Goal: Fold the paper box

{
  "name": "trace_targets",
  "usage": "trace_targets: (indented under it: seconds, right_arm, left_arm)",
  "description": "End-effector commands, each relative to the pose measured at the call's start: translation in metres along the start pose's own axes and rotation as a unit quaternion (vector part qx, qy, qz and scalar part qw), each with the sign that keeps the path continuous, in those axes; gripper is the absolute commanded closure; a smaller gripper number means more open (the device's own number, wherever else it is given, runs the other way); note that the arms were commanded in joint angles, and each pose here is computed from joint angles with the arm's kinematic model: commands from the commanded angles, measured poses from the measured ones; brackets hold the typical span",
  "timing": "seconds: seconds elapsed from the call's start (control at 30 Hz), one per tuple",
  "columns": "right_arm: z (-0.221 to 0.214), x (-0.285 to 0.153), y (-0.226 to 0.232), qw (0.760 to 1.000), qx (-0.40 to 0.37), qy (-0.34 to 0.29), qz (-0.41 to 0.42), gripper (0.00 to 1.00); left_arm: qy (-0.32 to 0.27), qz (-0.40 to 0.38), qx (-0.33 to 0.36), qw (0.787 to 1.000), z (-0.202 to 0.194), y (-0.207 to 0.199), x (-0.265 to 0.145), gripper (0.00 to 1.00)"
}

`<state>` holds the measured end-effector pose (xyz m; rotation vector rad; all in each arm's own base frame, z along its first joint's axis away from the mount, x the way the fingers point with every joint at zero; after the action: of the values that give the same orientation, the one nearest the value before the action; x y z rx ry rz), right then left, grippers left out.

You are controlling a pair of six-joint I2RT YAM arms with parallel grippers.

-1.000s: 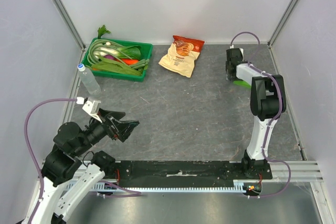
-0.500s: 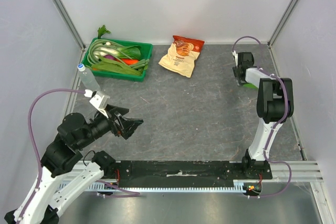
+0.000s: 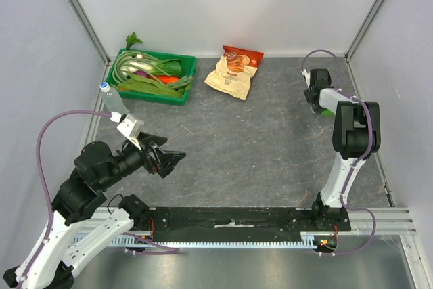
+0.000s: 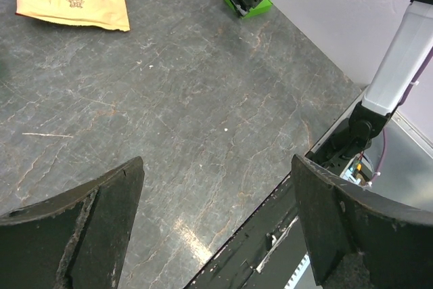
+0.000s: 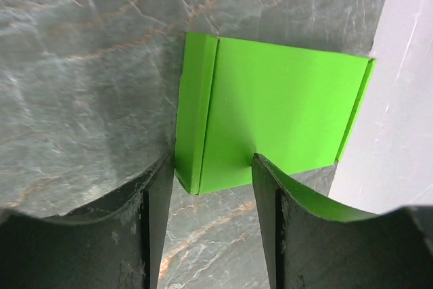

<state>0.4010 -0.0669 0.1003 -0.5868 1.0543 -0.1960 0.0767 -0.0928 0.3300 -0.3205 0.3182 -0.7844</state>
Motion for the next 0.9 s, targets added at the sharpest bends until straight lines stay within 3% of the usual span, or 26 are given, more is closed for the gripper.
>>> trace_targets:
  seconds: [0.0,0.87]
  right_arm:
    - [-0.026,-0.004,-0.003,0.998,-0.015,0.056,0.003,0.42]
    - [-0.019,0.012,-0.018,0.997,0.056,0.038,-0.033,0.38]
  left_arm:
    - [-0.011,-0.017,0.021,1.0,0.009,-0.005,0.0,0.05]
    - [-0.01,-0.016,0.023,1.0,0.01,-0.005,-0.003,0.05]
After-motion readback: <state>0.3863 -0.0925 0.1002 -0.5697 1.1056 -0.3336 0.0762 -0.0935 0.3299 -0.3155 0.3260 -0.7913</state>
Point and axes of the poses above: each gripper's point midway between its finger pads, its own x axis out along the fingers, its own y axis along the line the jaws close on, z = x × y, the point moved 9 cm from there along -x, back along the fingers, and after that the axes turned 4 degrees about -x, right-handed, at the moved point
